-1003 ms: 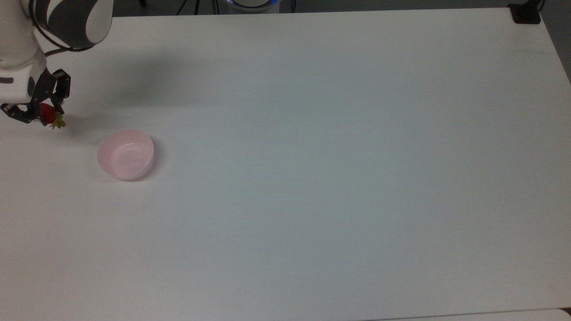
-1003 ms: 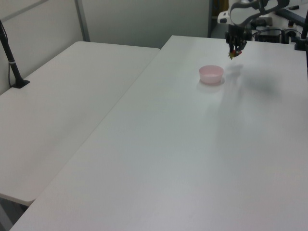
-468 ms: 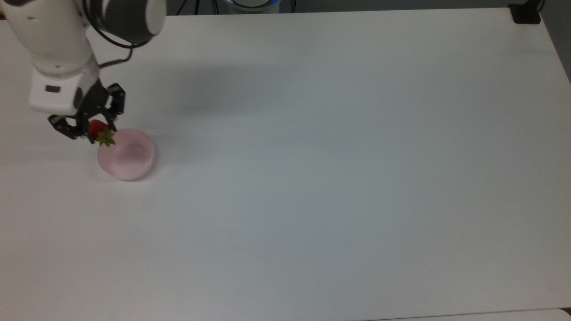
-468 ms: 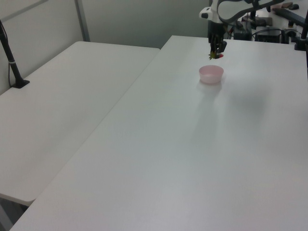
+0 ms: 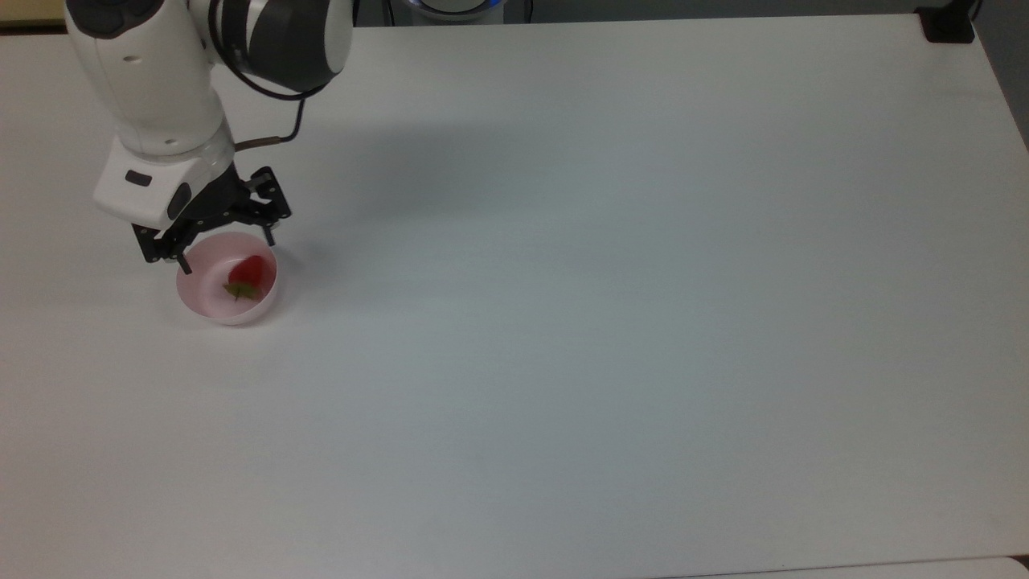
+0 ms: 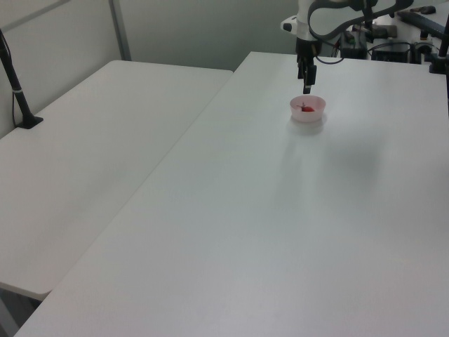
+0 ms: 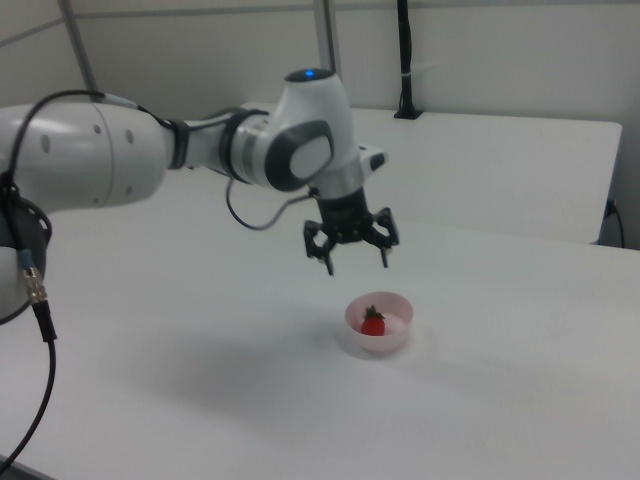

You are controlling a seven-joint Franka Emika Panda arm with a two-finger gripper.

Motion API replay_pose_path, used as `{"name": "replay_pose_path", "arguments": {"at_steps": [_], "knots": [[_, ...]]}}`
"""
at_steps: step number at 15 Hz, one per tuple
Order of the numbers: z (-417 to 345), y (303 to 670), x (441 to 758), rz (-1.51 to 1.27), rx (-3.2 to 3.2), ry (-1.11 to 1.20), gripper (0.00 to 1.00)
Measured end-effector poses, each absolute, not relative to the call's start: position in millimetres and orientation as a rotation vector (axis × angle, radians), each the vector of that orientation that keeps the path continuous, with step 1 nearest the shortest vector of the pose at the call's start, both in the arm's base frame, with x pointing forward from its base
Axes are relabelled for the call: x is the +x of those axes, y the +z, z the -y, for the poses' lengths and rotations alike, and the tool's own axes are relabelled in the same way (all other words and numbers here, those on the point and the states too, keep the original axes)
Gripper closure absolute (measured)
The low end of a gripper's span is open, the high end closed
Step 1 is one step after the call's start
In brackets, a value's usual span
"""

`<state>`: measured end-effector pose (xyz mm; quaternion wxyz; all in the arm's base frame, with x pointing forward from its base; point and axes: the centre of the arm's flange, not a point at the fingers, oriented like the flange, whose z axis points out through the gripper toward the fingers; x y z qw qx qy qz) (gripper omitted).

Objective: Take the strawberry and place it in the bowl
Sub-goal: 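Open the gripper to drop the strawberry into the bowl, raise gripper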

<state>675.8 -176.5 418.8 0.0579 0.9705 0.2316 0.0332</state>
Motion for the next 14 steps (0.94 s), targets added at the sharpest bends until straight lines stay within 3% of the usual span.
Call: {"name": "replay_pose_path", "arguments": {"at_steps": [4, 7, 14], "knots": [[120, 479, 662, -0.374, 3.043, 0.054, 0.00], [56, 541, 633, -0.136, 3.080, 0.006, 0.00], [11, 607, 579, -0.024, 3.090, -0.077, 0.00]]}}
